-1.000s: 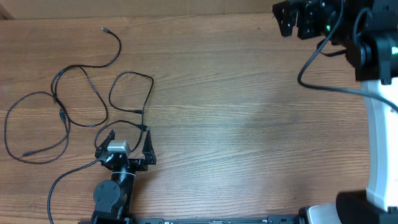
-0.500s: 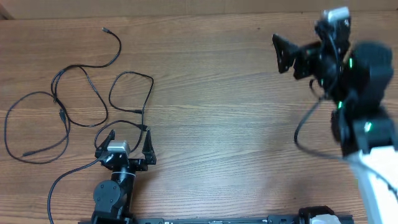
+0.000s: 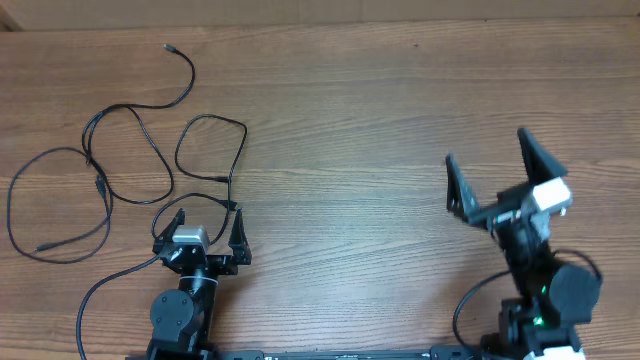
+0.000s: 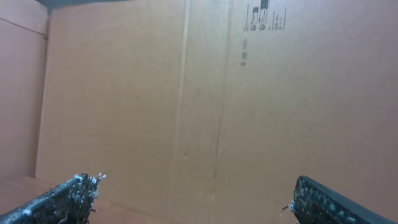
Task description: Untangle cables
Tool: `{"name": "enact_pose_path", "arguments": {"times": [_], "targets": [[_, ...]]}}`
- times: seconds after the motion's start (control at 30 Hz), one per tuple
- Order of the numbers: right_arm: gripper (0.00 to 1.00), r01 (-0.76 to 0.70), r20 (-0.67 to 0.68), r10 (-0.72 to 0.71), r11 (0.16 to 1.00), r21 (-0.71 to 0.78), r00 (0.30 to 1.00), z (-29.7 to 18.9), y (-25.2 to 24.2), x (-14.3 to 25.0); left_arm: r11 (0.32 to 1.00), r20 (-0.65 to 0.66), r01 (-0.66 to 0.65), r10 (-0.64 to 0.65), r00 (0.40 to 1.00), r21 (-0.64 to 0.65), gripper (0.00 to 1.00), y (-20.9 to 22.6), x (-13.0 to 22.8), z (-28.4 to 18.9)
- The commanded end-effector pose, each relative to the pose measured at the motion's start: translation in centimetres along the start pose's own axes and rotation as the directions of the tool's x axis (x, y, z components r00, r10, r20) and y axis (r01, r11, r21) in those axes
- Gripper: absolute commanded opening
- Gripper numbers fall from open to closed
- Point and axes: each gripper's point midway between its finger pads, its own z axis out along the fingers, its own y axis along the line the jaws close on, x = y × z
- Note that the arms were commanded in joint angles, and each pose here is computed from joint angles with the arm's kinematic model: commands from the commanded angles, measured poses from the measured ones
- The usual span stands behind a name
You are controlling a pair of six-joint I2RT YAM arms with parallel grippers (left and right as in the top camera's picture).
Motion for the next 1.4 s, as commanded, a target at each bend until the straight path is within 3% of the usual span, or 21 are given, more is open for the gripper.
{"name": "enact_pose_path", "arguments": {"times": [0.0,0.3,0.8,1.37], "targets": [[1.00,-0.008,0.008,0.008,1.000,0.002,1.000,-2.2,0.5,1.9,1.000,0.008,-0.014,0.014,1.000,-0.002,1.00,0.1,-0.1,0.0],[1.00,0.000,0.020,0.000,1.000,0.010,1.000,-5.0,0.9,4.2,1.000,0.008,-0.014,0.014,1.000,-0.002,1.00,0.1,-0.1,0.0],[1.00,-0.068,-0.298,0.086,0.995,0.068,0.951,-6.8,0.2,11.9,1.000,0.009,-0.014,0.014,1.000,-0.002,1.00,0.1,-0.1,0.0],[1.00,-0.069,-0.385,0.116,0.988,0.135,0.915,-9.2,-0.3,13.9,1.000,0.008,-0.014,0.014,1.000,-0.002,1.00,0.1,-0.1,0.0]]}}
